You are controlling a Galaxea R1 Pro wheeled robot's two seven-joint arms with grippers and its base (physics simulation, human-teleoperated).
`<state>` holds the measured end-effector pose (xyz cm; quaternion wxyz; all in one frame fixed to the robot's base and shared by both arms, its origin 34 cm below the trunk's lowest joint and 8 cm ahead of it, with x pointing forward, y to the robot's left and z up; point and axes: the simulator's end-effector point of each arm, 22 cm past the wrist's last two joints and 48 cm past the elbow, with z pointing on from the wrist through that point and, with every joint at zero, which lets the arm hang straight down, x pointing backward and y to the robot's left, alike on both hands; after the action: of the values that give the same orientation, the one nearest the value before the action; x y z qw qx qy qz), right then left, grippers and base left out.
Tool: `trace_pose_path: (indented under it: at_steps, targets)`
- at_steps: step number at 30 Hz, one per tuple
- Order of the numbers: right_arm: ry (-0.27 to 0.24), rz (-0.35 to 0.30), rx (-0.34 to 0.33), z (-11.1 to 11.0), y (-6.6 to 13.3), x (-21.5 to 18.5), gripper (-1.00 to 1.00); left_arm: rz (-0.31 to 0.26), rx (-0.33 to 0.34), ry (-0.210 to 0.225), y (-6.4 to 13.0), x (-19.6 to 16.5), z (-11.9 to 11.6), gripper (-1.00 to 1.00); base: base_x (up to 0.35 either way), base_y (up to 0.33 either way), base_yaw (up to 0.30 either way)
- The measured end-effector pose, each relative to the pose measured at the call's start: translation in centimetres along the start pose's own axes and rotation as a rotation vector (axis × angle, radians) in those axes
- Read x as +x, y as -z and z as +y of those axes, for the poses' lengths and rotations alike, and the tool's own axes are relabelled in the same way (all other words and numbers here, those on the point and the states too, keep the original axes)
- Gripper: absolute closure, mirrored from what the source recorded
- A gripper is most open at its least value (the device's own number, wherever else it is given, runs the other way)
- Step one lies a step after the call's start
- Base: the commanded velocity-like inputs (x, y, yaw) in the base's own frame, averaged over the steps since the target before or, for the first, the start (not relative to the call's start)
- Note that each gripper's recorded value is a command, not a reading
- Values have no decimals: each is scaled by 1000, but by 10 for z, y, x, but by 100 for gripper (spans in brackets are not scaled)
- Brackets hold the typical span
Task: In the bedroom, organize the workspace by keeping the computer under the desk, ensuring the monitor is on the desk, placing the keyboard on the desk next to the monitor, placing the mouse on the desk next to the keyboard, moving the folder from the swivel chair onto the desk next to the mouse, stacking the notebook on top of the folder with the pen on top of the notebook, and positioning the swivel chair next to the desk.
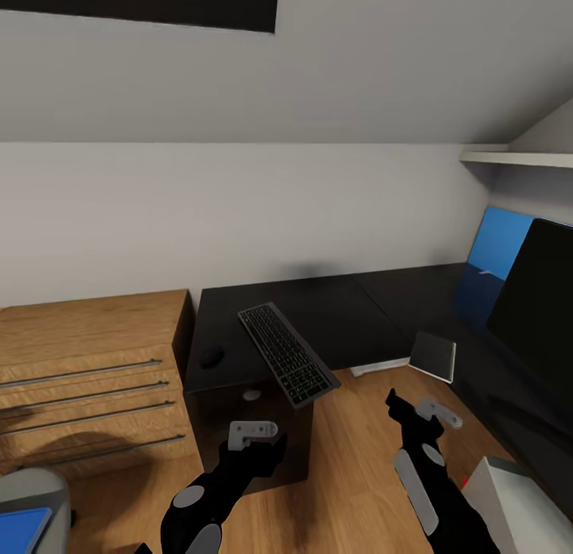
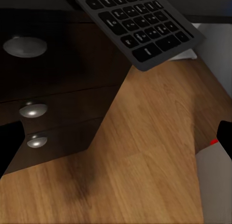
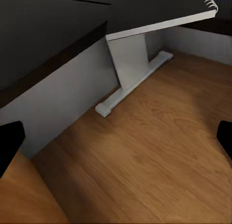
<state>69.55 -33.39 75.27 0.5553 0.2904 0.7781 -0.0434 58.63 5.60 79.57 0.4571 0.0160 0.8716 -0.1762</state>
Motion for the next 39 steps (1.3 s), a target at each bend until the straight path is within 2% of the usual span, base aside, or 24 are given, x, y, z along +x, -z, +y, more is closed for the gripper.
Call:
trace_pose_path:
  at_steps: [1,2,3,5,6,7,8,9,10,12,15,19,22,24,27,32,39]
  targets:
    - [-41,-39,7,0,1,2,-100,-1,0,0,-1,1,0,-100,0,0,0]
    - [-79,-48,13,0,1,8,-100,-1,0,0,-2,3,1,-100,0,0,0]
    - [-125,-44,23,-1,2,16,-100,-1,0,0,-2,4,1,-100,0,0,0]
    - [-185,-34,35,-3,1,25,-100,-1,0,0,-4,7,2,-100,0,0,0]
    - [-289,-16,55,-4,0,32,-100,0,1,-1,-5,9,3,-100,0,0,0]
    - [-331,-9,62,-6,-2,35,-100,0,1,-1,-6,10,3,-100,0,0,0]
    - [-446,5,77,-7,-6,33,-100,0,1,0,-6,12,3,-100,0,0,0]
    - [-526,8,86,-10,-10,28,-100,0,1,0,-7,13,4,-100,0,0,0]
    - [-662,8,106,-22,-17,16,-100,0,2,0,-8,15,4,-100,0,0,0]
    - [-759,11,117,-31,-22,11,-100,0,2,0,-10,18,5,-100,0,0,0]
    - [-870,11,108,-38,-28,6,-100,0,2,0,-12,23,7,-100,0,0,0]
    - [-923,-6,73,-39,-33,2,-100,0,3,0,-15,29,8,-100,0,0,0]
    - [-933,-23,54,-43,-36,-2,-100,1,4,0,-18,34,9,-100,0,0,0]
    - [-929,-38,37,-48,-40,-9,-100,4,5,0,-20,39,10,-100,0,0,0]
    - [-903,-26,-12,-50,-45,-16,-100,13,11,-5,-23,48,7,-100,0,0,0]
    - [-892,-40,-108,-37,-46,-27,-100,27,34,-23,-26,64,-2,-100,0,0,0]
    - [-884,-110,-246,-16,-36,-62,-100,36,48,-33,-25,69,-8,-100,0,0,0]
